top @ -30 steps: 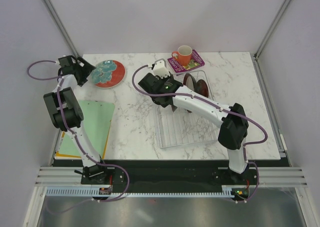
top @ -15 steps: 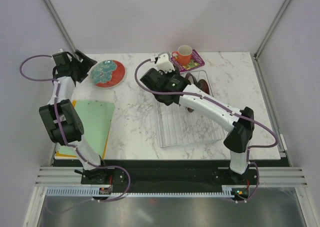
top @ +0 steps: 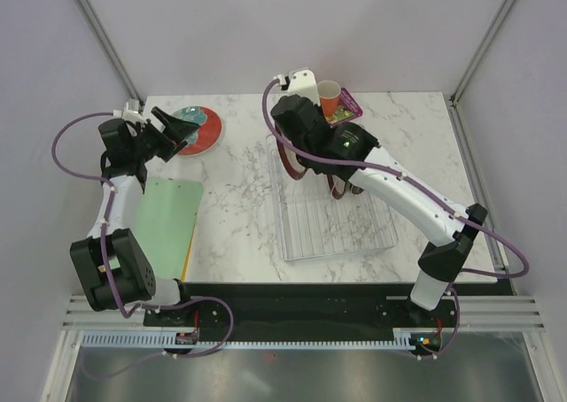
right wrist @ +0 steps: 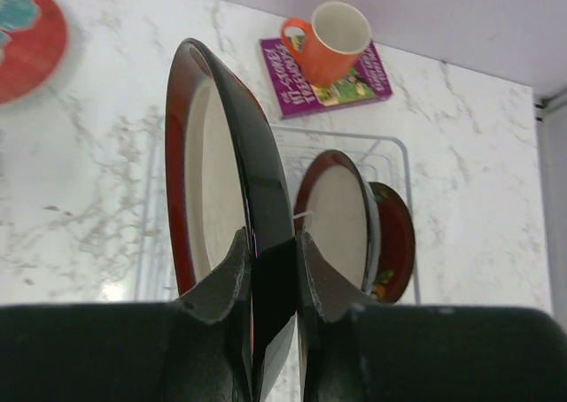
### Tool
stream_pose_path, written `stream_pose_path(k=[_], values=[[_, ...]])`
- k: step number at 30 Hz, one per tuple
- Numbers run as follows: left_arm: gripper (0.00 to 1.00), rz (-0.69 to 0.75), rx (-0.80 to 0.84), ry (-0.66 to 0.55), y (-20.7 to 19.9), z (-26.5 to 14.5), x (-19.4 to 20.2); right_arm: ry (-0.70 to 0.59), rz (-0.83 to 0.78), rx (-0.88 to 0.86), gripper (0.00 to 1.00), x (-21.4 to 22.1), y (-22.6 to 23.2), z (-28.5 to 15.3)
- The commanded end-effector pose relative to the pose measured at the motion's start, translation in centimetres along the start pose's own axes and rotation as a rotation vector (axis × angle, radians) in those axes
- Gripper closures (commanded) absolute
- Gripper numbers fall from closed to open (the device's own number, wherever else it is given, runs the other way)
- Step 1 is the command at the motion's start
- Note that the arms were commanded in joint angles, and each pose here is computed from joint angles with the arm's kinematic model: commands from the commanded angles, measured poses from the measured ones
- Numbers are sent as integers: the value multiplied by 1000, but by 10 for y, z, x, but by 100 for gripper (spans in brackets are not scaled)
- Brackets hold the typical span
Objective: Unload the plates from the dish rack
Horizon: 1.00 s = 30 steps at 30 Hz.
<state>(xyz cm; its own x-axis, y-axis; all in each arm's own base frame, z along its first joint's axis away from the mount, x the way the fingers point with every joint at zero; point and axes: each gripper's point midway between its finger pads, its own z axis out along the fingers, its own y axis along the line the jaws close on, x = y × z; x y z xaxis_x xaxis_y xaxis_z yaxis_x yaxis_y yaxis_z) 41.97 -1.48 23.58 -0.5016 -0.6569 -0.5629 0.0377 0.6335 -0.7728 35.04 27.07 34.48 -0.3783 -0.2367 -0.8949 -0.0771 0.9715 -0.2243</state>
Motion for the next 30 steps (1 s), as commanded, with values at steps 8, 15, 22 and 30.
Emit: stream_pose_path(k=[8, 15, 22, 30], values=[[0, 45, 410, -20, -89, -47, 26, -140, 463, -543, 100, -79, 25, -30], [0, -2, 516, 30, -112, -72, 56, -173, 621, -785, 100, -88, 42, -25], [0, -22, 488, 89, -92, -70, 85, -153, 672, -914, 100, -79, 64, -21], [0, -11, 360, 89, -59, -56, 98, -148, 669, -931, 100, -75, 60, -21]])
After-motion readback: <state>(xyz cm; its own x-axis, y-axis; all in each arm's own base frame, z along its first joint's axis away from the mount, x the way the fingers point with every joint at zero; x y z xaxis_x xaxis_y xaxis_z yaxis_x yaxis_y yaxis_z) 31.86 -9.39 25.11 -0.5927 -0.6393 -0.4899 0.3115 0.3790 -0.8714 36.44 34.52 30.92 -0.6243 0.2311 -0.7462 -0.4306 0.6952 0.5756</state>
